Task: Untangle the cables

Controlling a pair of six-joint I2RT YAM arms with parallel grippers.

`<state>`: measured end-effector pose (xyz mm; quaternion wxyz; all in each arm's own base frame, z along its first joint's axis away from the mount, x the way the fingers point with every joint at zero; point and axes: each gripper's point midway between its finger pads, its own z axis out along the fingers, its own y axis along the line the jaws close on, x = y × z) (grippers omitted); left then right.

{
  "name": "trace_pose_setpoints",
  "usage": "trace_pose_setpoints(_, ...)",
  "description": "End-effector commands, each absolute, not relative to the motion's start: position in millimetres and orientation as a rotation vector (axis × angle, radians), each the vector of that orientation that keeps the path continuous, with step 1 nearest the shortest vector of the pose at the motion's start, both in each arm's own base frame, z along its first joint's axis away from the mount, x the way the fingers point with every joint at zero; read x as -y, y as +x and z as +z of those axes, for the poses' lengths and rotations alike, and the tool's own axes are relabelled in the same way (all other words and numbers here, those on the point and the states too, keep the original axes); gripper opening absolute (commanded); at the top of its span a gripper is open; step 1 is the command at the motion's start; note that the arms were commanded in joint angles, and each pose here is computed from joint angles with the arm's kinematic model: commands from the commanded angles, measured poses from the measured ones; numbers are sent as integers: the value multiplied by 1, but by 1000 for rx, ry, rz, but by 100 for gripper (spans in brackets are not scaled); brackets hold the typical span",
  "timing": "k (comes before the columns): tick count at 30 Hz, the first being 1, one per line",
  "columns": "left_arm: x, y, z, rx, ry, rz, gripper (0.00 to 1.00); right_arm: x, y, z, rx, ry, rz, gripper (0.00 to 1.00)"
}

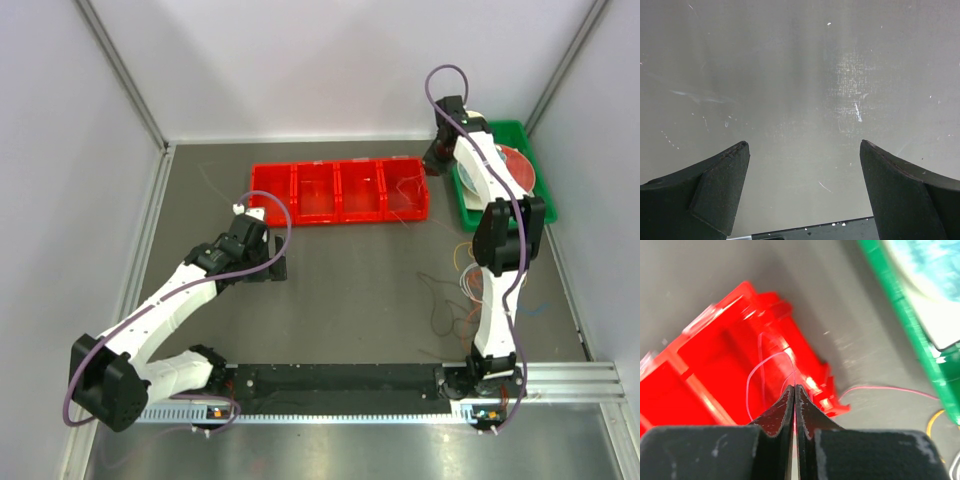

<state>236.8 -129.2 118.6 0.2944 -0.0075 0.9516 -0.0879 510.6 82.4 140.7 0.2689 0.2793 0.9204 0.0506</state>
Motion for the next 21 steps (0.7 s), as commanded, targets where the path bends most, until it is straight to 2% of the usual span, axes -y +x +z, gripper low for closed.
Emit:
trace_pose_setpoints(1,132,242,122,-2508,-28,-244,95,-65,511,190,-2353,739,43,0)
trace_pose_setpoints(12,133,241,121,-2513,-24,-248,95,-128,534,174,-2400,543,221,0)
trace_pose_setpoints(13,133,241,120,-2515,-22,-246,95,-131,536,175,-2402,532,237,4)
trace_pose_setpoints(14,132,241,120,-2515,-22,-246,95,-133,535,175,-2413,527,247,13)
trace_pose_setpoints(15,133,241,120,-2515,-24,-246,95,-137,539,183,-2401,511,271,30)
trace_pose_setpoints(17,133,240,120,-2516,-22,-244,95,-136,537,193,-2396,498,278,44)
trace_pose_setpoints(18,133,241,121,-2514,-23,-246,95,-134,536,208,-2367,480,277,57)
trace_pose_setpoints(21,132,241,120,-2514,-23,-243,95,-123,525,226,-2347,465,218,70)
